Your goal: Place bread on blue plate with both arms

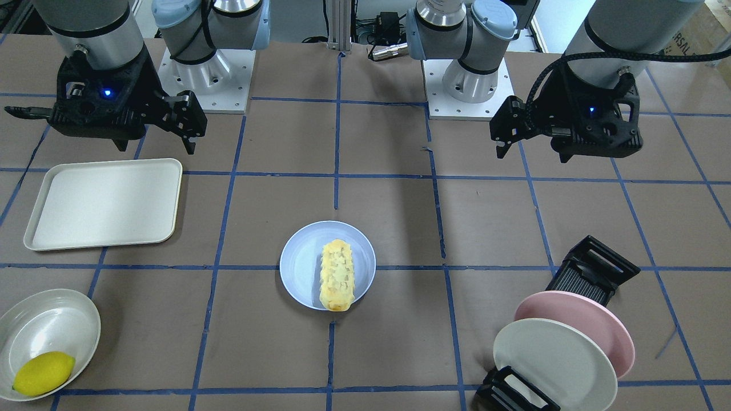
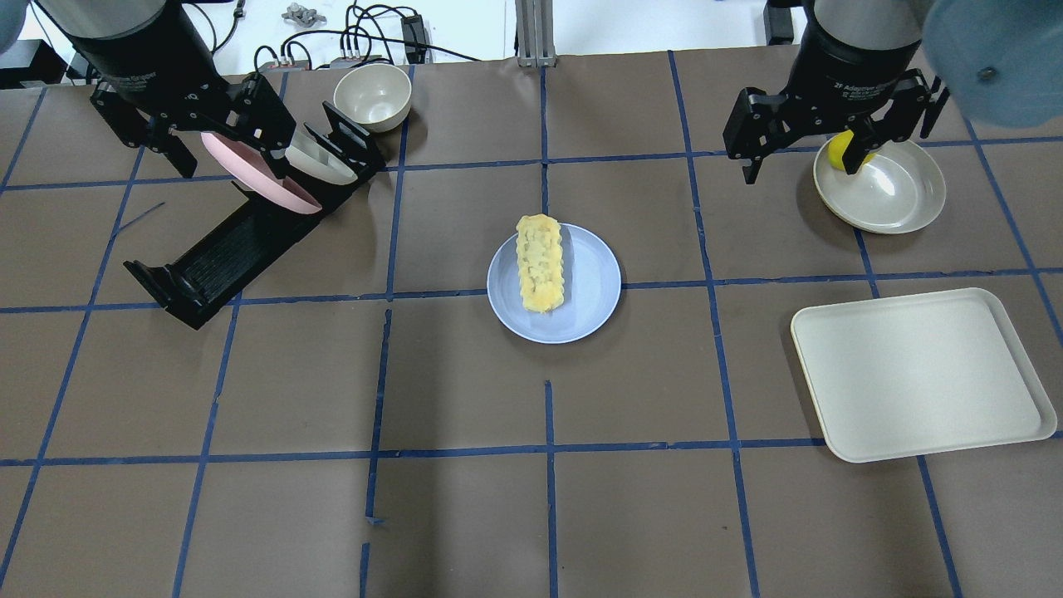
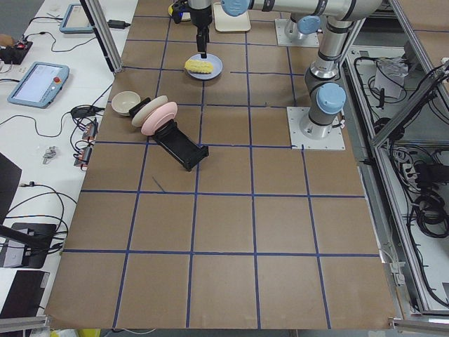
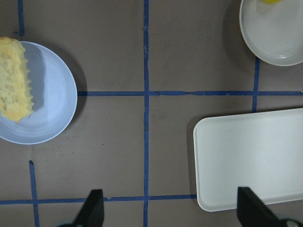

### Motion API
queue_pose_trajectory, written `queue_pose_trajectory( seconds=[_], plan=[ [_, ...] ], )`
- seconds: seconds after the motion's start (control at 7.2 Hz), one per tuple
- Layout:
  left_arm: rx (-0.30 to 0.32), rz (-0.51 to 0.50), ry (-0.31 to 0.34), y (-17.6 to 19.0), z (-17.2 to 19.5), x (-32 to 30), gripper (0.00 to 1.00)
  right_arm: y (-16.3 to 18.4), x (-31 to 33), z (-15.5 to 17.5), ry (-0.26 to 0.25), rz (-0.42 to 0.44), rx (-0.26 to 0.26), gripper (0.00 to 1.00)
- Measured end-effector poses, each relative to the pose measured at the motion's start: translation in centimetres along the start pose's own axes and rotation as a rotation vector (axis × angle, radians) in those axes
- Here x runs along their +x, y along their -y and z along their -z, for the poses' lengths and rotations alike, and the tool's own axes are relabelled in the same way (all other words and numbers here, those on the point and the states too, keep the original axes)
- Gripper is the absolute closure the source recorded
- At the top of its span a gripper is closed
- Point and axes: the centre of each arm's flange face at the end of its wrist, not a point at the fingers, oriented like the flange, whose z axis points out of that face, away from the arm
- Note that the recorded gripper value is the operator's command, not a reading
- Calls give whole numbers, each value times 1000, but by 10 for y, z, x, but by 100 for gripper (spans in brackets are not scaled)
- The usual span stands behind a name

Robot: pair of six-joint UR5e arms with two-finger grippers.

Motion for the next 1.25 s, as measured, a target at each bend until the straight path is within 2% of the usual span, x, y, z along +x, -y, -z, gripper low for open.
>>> queue_pose_trajectory(
  seconds=[0.69, 0.97, 1.25],
  plan=[
    [-6, -3, 0, -6, 3, 2, 0, -4, 0, -5, -5, -10, -14, 0],
    [-28, -4, -1, -7, 4, 3, 0, -4, 0, -6, -6, -6, -17, 0],
    [-35, 34, 8, -7, 0, 5, 0, -2, 0, -8, -6, 0, -21, 0]
  ],
)
